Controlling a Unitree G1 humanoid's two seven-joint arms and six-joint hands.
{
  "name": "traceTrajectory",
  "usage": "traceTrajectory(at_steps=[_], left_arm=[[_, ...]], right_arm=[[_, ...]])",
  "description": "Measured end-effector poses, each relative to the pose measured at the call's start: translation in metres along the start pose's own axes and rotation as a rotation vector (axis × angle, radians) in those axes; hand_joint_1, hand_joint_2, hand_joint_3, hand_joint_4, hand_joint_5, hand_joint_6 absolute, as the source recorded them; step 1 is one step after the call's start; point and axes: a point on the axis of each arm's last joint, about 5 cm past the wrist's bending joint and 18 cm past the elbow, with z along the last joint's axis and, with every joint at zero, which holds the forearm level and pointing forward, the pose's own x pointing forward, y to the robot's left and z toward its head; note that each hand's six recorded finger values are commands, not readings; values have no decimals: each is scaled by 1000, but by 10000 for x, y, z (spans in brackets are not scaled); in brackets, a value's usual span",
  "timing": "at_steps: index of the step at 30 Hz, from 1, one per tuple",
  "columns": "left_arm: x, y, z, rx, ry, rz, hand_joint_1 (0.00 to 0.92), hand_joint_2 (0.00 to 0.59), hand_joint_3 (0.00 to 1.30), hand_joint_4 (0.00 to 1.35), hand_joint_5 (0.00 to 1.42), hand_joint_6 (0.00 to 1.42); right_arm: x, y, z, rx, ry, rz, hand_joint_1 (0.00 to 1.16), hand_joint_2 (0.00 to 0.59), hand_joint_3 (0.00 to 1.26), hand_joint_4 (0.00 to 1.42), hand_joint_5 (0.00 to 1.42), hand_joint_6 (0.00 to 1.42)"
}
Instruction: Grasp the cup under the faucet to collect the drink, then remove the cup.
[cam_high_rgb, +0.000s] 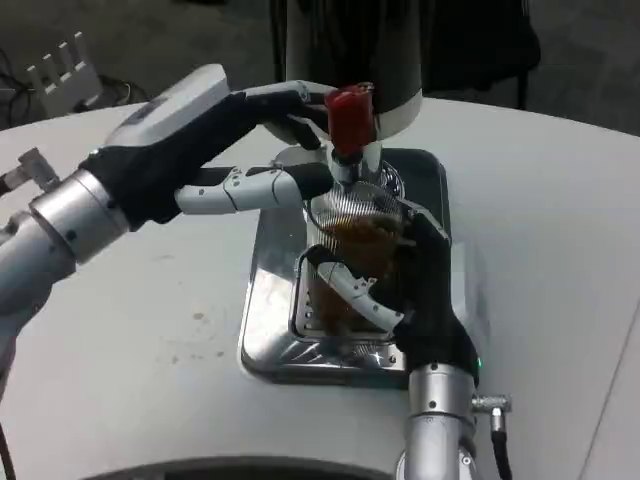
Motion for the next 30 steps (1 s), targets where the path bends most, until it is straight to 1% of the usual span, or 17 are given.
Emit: traceTrajectory(at_steps=[5, 7, 15, 19, 24, 30], left_arm=[[-16, 23, 5, 0, -3, 19, 0, 112, 306, 337, 412, 385], [-25, 23, 5, 0, -3, 22, 0, 112, 308, 339, 413, 386], [-41, 19, 2, -6, -3, 29, 0, 110, 319, 356, 419, 398], [-45, 23, 2, -12, -6, 37, 0, 110, 323, 360, 422, 401], [-54, 28, -1, -21, -8, 49, 0, 110, 325, 367, 424, 407], [-62, 23, -15, -27, -1, 49, 0, 110, 332, 371, 425, 410]], right_arm=[[-31, -7, -2, 10, 1, -2, 702, 231, 489, 543, 614, 541], [-69, -10, -1, 20, 0, -3, 705, 231, 504, 560, 633, 571], [-133, -32, 3, 41, 3, -8, 706, 231, 567, 634, 703, 628], [-166, -50, 3, 51, 7, -13, 710, 241, 592, 653, 733, 674], [-169, -56, 3, 52, 9, -14, 717, 242, 601, 664, 745, 680], [-191, -74, 14, 60, 4, -12, 730, 230, 623, 704, 796, 768]])
